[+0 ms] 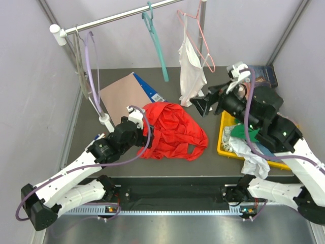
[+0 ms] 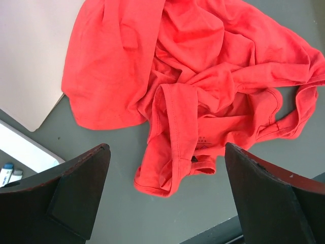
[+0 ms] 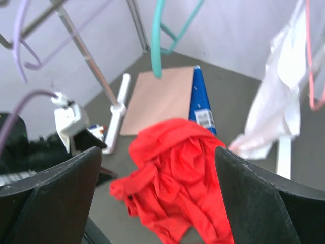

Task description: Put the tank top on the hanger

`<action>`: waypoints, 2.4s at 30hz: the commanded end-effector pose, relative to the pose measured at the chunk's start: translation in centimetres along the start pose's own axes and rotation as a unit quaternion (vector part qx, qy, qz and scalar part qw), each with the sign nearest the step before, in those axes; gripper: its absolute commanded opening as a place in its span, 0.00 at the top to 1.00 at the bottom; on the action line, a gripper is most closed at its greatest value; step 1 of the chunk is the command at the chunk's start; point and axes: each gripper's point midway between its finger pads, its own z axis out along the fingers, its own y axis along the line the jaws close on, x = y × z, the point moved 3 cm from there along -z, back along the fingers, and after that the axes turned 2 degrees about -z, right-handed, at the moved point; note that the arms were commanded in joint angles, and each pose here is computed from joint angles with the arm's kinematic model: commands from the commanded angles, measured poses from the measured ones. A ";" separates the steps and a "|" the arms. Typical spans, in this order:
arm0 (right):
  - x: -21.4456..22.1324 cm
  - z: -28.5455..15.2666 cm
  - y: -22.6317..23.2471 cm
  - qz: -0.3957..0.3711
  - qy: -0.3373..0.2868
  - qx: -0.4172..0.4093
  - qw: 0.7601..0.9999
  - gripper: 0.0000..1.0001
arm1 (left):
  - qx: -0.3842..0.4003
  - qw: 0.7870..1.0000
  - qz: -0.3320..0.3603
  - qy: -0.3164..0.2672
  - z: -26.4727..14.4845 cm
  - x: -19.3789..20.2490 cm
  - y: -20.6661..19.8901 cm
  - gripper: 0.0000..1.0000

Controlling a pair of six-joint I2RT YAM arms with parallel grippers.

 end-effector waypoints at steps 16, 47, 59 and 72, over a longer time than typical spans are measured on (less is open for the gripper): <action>-5.9 14.7 3.7 0.014 -0.059 -0.015 0.998 0.07 | -0.033 0.998 -0.047 -0.015 -1.3 0.4 1.3 0.01; -3.7 19.6 0.2 -0.059 -0.001 0.111 0.992 0.24 | -0.037 0.998 -0.049 -0.026 -1.2 0.1 1.4 0.01; -6.0 19.2 0.8 -0.057 -0.042 0.086 0.994 0.95 | -0.036 0.998 -0.048 -0.028 -1.5 -0.1 1.5 0.01; -12.5 15.7 0.9 -0.060 -0.129 0.091 0.986 1.00 | -0.027 0.999 -0.037 -0.003 -0.1 0.8 0.8 0.01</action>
